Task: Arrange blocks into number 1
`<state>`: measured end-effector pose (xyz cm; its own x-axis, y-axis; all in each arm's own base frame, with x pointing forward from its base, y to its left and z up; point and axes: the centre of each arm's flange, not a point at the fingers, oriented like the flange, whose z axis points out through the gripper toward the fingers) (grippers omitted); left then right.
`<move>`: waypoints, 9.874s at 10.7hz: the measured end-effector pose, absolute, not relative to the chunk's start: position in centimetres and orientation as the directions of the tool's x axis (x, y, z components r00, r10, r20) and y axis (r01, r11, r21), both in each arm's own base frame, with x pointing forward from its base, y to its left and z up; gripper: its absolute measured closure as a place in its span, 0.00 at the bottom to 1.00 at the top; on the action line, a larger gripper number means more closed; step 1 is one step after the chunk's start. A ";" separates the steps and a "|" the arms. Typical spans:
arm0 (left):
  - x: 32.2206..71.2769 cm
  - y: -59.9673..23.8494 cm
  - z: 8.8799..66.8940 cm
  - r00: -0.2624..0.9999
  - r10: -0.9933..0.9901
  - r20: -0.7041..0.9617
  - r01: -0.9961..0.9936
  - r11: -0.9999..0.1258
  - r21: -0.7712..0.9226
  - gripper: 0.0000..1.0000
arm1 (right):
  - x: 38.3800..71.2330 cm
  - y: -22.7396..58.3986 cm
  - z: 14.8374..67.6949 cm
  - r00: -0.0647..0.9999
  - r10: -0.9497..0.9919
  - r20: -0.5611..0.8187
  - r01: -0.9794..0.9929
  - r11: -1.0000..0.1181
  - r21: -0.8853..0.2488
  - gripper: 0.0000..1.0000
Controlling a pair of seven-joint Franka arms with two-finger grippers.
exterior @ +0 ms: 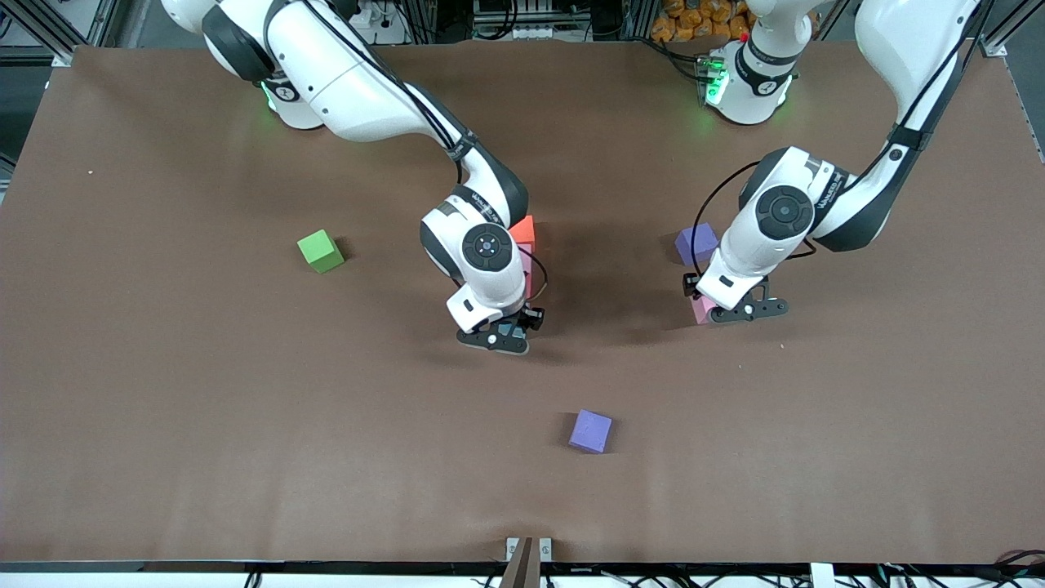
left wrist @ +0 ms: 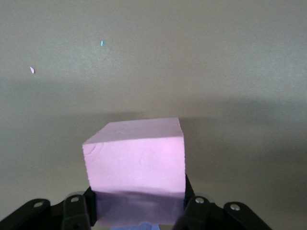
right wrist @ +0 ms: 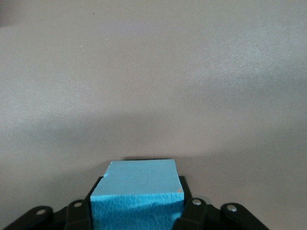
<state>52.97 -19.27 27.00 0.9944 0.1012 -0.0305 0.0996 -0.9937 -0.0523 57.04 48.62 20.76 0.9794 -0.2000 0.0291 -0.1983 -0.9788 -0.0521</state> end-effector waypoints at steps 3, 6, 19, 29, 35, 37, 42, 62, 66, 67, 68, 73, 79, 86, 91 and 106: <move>52.8 -19.8 27.3 0.994 0.105 -0.040 0.103 -0.994 -0.048 0.37 | 57.4 48.6 21.2 0.978 -0.203 0.039 -0.200 -0.978 -0.059 0.00; 52.5 -20.7 27.9 0.994 0.101 -0.040 0.099 -0.994 -0.035 0.37 | 59.1 48.2 24.4 0.976 -0.212 0.043 -0.210 -0.977 -0.043 0.00; 37.8 -41.8 31.5 0.987 0.133 -0.085 0.132 -0.991 -0.017 0.37 | 64.1 18.9 59.2 0.992 -0.119 0.031 -0.120 -0.992 0.027 0.00; 25.3 -53.9 23.7 0.980 -0.119 -0.161 -0.130 -0.990 -0.060 0.37 | 57.9 3.3 61.4 0.999 -0.021 -0.042 -0.021 -1.000 -0.009 0.00; 26.0 -55.3 20.5 0.980 -0.120 -0.160 -0.135 -0.987 -0.087 0.37 | 56.5 -2.3 62.4 0.999 -0.047 -0.012 -0.047 -0.999 0.004 0.00; 26.4 -55.5 20.2 0.980 -0.125 -0.155 -0.139 -0.987 -0.085 0.37 | 55.9 -2.7 63.8 0.998 -0.052 0.023 -0.053 -0.998 0.019 0.00; 27.3 -55.8 19.9 0.982 -0.119 -0.149 -0.131 -0.989 -0.075 0.37 | 54.6 -4.0 65.1 0.996 -0.083 0.029 -0.083 -0.997 -0.009 0.00; 39.8 -51.0 31.7 0.997 0.067 0.050 0.071 -0.993 -0.092 0.00 | 54.6 -4.5 64.4 0.995 -0.094 0.015 -0.094 -0.995 -0.015 0.00; 50.7 -41.0 35.7 0.978 0.198 0.073 0.206 -0.970 -0.128 0.00 | 54.6 -4.5 64.4 0.995 -0.095 0.014 -0.094 -0.995 -0.016 0.00; 53.3 -38.2 36.4 0.970 0.230 0.079 0.239 -0.964 -0.120 0.00 | 54.6 -4.5 64.3 0.995 -0.095 0.014 -0.094 -0.995 -0.017 0.00; 55.7 -35.2 37.0 0.963 0.255 0.084 0.263 -0.958 -0.115 0.00 | 54.6 -4.5 64.3 0.995 -0.094 0.014 -0.094 -0.995 -0.017 0.00; 62.9 -22.0 40.4 0.953 0.285 0.100 0.295 -0.949 -0.111 0.00 | 54.6 -4.5 64.3 0.995 -0.094 0.014 -0.094 -0.995 -0.018 0.00; 63.6 -14.1 42.8 0.974 0.225 0.009 0.224 -0.965 -0.132 0.00 | 54.6 -4.5 64.3 0.996 -0.094 0.014 -0.093 -0.995 -0.019 0.00; 56.9 -11.8 45.1 0.983 0.105 -0.154 0.090 -0.991 -0.101 0.00 | 54.6 -4.4 64.4 0.996 -0.093 0.014 -0.093 -0.995 -0.019 0.00; 53.9 -7.9 52.7 0.990 0.085 -0.110 0.075 -0.993 -0.091 0.00 | 54.6 -4.4 64.4 0.996 -0.093 0.016 -0.093 -0.995 -0.019 0.00; 52.0 -6.9 69.1 1.000 -0.020 -0.001 -0.020 -1.000 0.004 0.00 | 54.7 -4.4 64.5 0.996 -0.087 0.028 -0.086 -0.996 -0.019 0.00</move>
<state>52.00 -6.93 69.11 0.9998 -0.0196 -0.0010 -0.0196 -0.9998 0.0045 54.74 -4.45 64.46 0.9958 -0.0870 0.0280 -0.0865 -0.9961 -0.0194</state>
